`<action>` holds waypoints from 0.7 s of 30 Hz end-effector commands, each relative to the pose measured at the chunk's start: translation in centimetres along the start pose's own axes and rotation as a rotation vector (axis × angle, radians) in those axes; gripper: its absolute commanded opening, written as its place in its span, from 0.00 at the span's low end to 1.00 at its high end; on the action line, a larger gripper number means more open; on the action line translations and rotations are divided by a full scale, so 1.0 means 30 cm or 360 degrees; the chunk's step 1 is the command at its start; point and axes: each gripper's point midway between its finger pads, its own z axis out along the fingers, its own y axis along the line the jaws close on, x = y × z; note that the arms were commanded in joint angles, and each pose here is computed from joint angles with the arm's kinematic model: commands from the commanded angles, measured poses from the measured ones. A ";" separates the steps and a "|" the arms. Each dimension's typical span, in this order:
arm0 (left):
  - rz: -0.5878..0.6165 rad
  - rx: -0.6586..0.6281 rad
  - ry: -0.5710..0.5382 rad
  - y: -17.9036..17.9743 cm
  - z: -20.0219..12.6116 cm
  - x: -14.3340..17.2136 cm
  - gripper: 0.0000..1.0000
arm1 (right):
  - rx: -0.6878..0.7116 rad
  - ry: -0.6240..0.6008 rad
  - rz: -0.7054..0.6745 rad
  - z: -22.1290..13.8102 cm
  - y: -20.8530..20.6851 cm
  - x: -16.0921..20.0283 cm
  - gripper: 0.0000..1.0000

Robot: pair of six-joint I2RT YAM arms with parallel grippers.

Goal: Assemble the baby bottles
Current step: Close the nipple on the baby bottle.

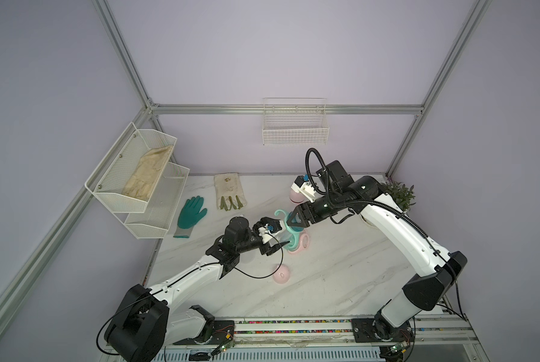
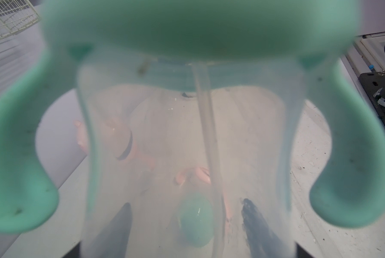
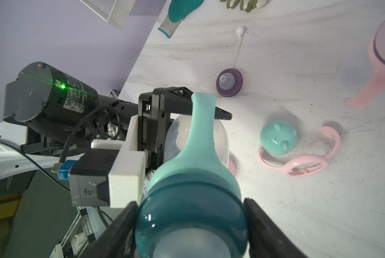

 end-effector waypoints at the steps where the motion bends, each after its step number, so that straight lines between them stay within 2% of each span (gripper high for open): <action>1: 0.0132 -0.0026 -0.0033 0.029 -0.011 -0.068 0.00 | 0.0138 -0.0048 -0.0074 -0.025 -0.036 -0.030 0.45; 11: 0.0141 -0.0007 0.0062 0.028 -0.006 -0.034 0.00 | 0.0186 -0.0092 -0.0107 -0.052 -0.038 -0.051 0.41; 17: 0.0118 0.0023 0.0127 0.015 -0.006 -0.006 0.00 | 0.0281 -0.0185 -0.0148 -0.116 -0.040 -0.072 0.38; 21: 0.0103 -0.0034 0.0110 0.029 -0.012 -0.007 0.00 | 0.0325 -0.0237 -0.0156 -0.154 -0.051 -0.078 0.37</action>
